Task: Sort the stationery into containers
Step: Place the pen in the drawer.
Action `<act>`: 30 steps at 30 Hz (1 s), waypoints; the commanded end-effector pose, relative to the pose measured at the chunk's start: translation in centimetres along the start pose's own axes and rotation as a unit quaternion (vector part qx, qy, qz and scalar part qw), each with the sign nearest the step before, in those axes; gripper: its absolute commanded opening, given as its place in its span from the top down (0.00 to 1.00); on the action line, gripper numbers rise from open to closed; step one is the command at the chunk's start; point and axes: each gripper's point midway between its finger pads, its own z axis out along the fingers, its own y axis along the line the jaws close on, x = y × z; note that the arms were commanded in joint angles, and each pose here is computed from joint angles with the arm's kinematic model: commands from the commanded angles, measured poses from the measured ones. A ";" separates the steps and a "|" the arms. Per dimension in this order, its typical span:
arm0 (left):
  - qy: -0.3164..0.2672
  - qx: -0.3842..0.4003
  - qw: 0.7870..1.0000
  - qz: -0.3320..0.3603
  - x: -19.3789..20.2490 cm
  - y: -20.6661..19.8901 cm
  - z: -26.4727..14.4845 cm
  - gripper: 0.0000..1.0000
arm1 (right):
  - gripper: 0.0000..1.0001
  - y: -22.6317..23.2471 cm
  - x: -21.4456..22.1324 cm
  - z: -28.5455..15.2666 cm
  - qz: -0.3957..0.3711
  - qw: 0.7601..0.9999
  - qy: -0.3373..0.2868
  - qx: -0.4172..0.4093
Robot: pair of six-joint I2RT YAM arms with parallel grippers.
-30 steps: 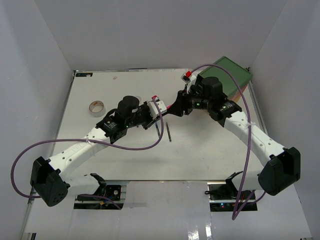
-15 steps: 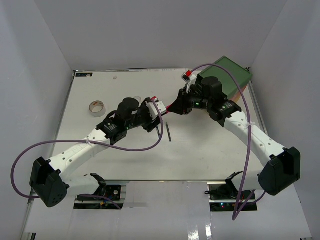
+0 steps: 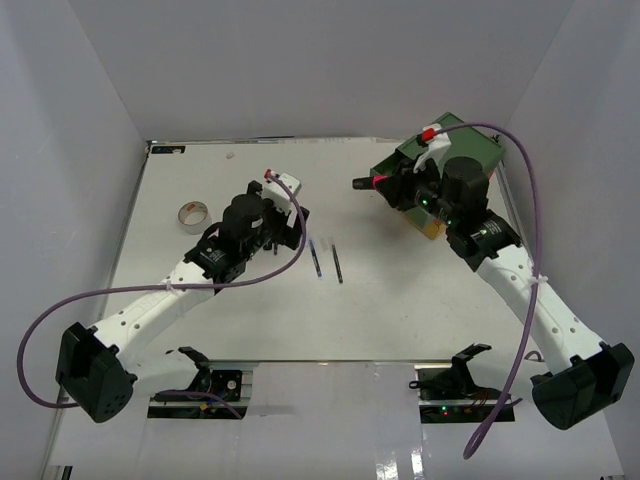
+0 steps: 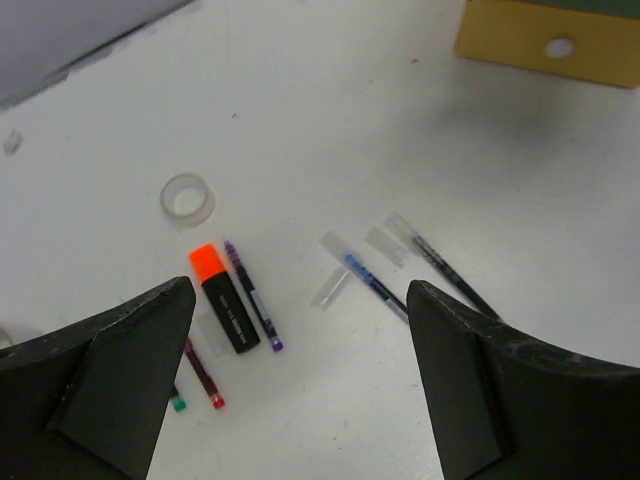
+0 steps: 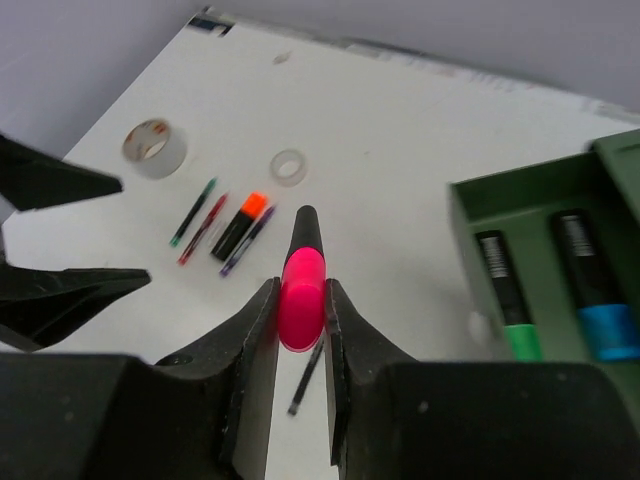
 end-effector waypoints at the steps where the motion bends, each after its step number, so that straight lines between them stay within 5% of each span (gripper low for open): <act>1: 0.052 -0.079 0.989 -0.113 2.7 3.9 0.1 0.02 | 0.92 -5.4 -3.5 -1.9 -0.010 0.989 -0.080 0.121; 6: 0.088 -0.130 0.963 -0.218 5.9 8.3 0.3 0.02 | 0.92 -9.0 -4.1 -3.4 0.011 0.980 -0.104 0.171; 23: 0.116 -0.142 0.953 -0.240 8.0 9.4 0.5 0.02 | 0.91 -12.8 -0.6 0.1 0.088 0.984 -0.070 0.135; 27: 0.118 -0.144 0.953 -0.239 8.1 9.4 0.5 0.02 | 0.72 -13.3 0.5 0.6 0.096 0.984 -0.056 0.136; 30: 0.122 -0.146 0.952 -0.239 8.4 9.4 0.6 0.02 | 0.49 -13.9 1.0 0.3 0.093 0.982 -0.055 0.154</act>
